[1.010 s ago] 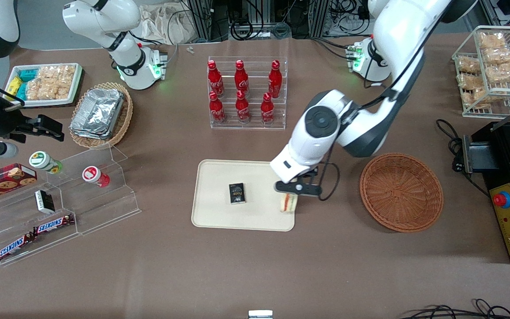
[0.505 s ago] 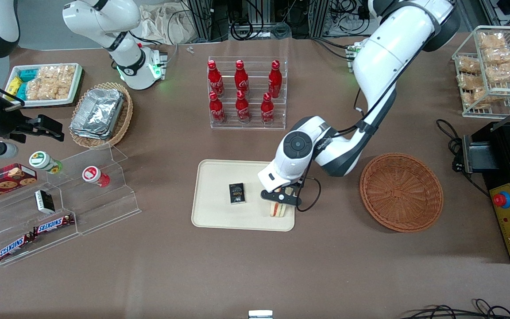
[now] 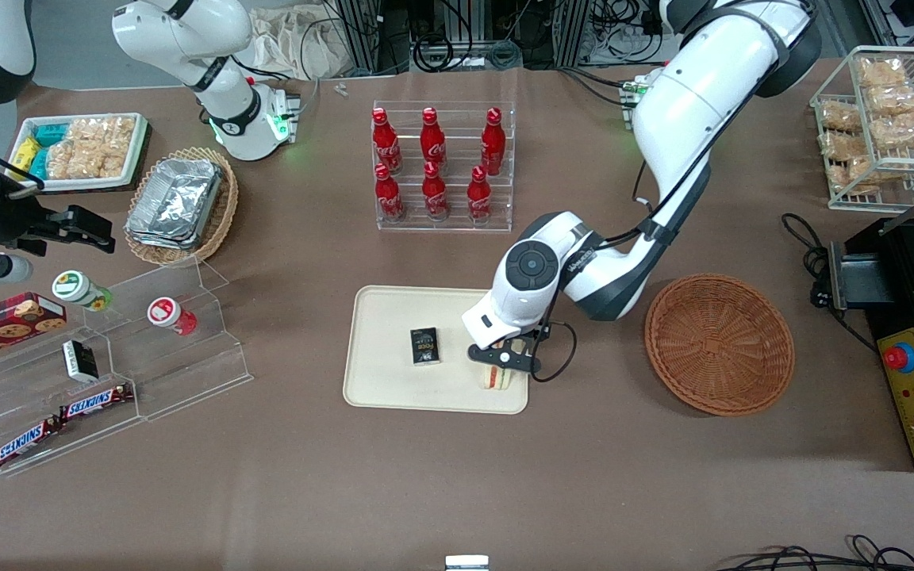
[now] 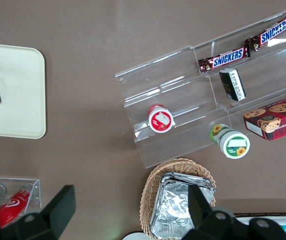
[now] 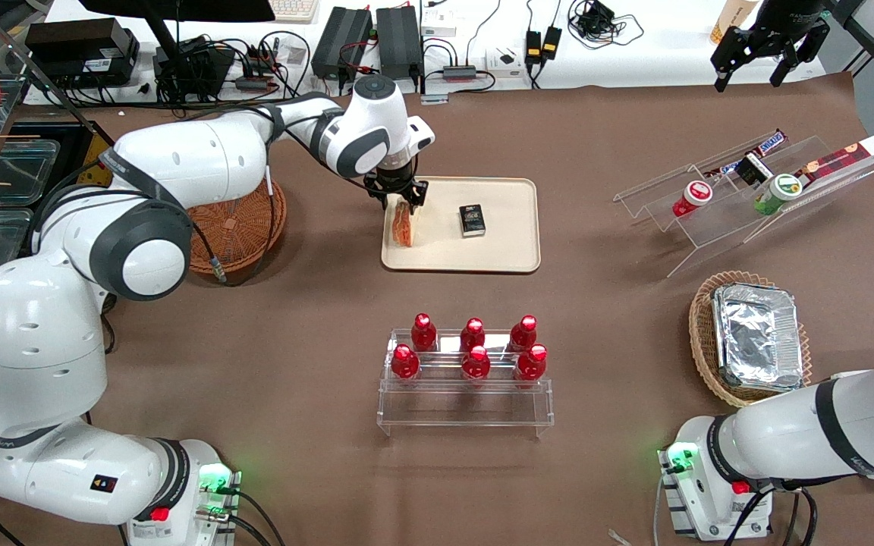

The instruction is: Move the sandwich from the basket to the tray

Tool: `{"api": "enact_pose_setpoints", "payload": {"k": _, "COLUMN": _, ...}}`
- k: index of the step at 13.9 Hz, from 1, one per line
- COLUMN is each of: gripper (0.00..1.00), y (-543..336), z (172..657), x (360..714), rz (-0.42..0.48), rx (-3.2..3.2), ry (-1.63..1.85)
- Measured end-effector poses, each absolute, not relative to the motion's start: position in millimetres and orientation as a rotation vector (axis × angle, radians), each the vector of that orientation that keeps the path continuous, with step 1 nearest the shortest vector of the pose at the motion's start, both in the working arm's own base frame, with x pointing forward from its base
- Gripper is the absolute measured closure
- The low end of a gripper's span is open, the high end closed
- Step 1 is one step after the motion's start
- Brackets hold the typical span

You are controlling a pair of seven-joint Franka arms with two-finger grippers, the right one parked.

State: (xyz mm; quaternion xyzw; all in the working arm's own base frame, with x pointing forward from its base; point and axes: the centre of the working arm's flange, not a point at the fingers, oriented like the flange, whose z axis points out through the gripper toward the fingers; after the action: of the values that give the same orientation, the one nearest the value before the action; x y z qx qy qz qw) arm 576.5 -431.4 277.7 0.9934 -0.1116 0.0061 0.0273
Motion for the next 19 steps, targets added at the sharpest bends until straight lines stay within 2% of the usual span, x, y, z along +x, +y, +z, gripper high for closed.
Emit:
{"api": "enact_pose_setpoints", "payload": {"k": 2, "gripper": 0.04, "y": -422, "z": 324, "x": 577, "rz": 0.015, "rx": 3.088, "ry": -0.382}}
{"api": "enact_pose_setpoints", "payload": {"k": 3, "gripper": 0.00, "y": -413, "z": 348, "x": 578, "rz": 0.014, "rx": 3.097, "ry": -0.405}}
{"api": "enact_pose_setpoints", "payload": {"k": 6, "gripper": 0.00, "y": -357, "z": 414, "x": 594, "rz": 0.035, "rx": 3.156, "ry": -0.366}}
{"api": "enact_pose_setpoints", "payload": {"k": 9, "gripper": 0.00, "y": -271, "z": 465, "x": 606, "rz": -0.051, "rx": 3.237, "ry": -0.341}}
{"api": "enact_pose_setpoints", "payload": {"k": 12, "gripper": 0.00, "y": -198, "z": 511, "x": 616, "rz": -0.021, "rx": 3.257, "ry": -0.299}}
{"api": "enact_pose_setpoints", "payload": {"k": 16, "gripper": 0.00, "y": -134, "z": 563, "x": 604, "rz": -0.005, "rx": 3.299, "ry": -0.131}}
{"api": "enact_pose_setpoints", "payload": {"k": 19, "gripper": 0.00, "y": -113, "z": 585, "x": 593, "rz": -0.009, "rx": 3.308, "ry": -0.113}}
